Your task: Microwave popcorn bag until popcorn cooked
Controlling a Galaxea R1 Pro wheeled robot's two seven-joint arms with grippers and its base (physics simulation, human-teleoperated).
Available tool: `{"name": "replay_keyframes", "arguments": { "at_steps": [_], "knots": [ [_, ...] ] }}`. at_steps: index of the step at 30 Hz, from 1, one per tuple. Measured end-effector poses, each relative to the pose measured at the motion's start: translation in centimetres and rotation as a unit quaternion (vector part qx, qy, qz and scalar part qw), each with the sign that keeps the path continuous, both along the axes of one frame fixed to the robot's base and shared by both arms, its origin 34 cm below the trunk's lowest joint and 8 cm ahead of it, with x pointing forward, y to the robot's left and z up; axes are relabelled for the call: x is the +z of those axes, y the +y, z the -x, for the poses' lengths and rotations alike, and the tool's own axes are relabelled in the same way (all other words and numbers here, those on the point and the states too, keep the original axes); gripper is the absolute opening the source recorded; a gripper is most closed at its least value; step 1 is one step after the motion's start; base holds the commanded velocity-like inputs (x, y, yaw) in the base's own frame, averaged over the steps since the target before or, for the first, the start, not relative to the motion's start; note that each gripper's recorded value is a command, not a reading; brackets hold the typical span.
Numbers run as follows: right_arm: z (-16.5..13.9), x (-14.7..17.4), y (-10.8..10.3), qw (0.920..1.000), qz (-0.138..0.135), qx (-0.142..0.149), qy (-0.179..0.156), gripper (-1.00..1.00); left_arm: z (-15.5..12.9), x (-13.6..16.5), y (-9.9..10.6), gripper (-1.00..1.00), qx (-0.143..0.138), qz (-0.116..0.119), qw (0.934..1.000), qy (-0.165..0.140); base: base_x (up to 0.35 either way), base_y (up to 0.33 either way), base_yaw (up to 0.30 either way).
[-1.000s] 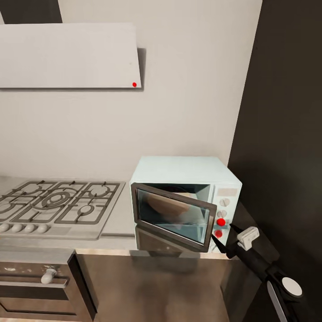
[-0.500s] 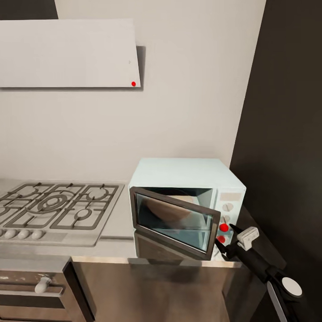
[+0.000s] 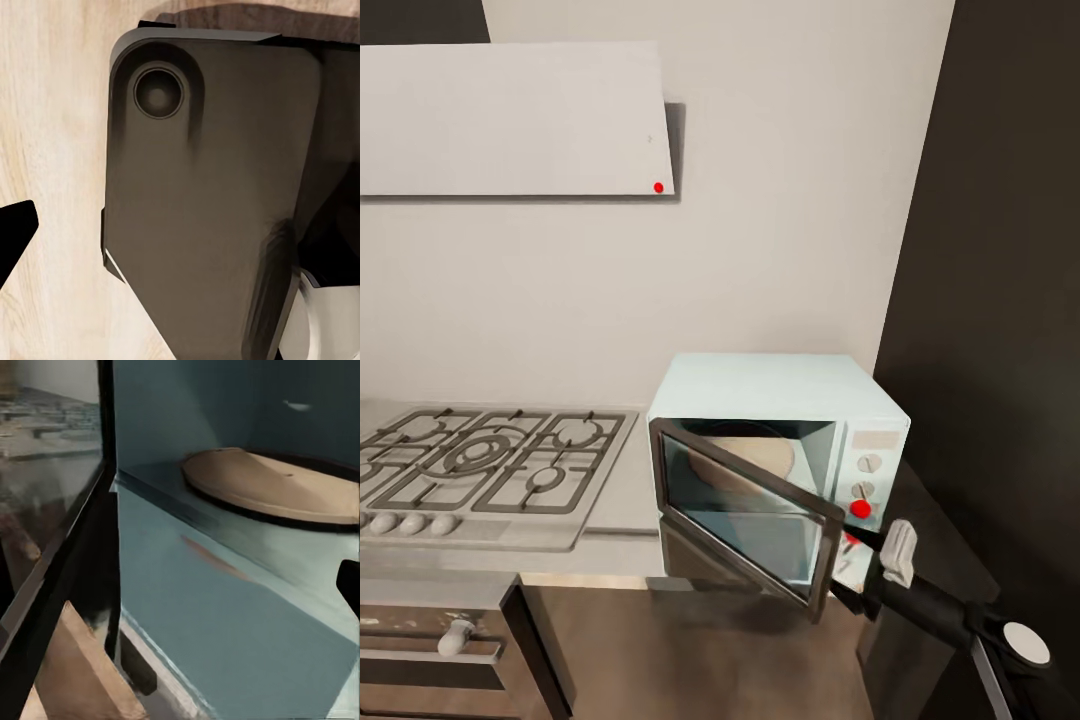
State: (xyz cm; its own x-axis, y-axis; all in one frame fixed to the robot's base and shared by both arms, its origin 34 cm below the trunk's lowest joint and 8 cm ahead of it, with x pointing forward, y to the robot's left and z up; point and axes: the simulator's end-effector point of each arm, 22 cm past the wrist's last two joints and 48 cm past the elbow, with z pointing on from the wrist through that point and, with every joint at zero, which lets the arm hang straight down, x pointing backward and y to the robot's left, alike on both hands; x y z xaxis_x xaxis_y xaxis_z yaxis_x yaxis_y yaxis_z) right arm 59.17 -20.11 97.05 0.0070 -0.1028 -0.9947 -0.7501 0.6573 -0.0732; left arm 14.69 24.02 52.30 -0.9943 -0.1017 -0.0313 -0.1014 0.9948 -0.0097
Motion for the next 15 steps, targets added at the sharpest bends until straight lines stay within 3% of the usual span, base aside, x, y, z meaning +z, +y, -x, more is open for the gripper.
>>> {"name": "replay_keyframes", "arguments": {
  "at_steps": [5,15],
  "knots": [
    [0.1,-0.3,-2.7,0.9991,-0.018,-0.024,0.031,1.00,0.0,0.0,0.0,1.00,0.000,0.000,1.0000,0.000,0.000,0.000,0.035],
    [-0.1,-0.5,-2.8,0.9981,-0.030,-0.034,0.041,1.00,0.0,0.0,-0.1,1.00,0.000,0.000,1.0000,0.000,0.000,0.000,0.187]
  ]
}}
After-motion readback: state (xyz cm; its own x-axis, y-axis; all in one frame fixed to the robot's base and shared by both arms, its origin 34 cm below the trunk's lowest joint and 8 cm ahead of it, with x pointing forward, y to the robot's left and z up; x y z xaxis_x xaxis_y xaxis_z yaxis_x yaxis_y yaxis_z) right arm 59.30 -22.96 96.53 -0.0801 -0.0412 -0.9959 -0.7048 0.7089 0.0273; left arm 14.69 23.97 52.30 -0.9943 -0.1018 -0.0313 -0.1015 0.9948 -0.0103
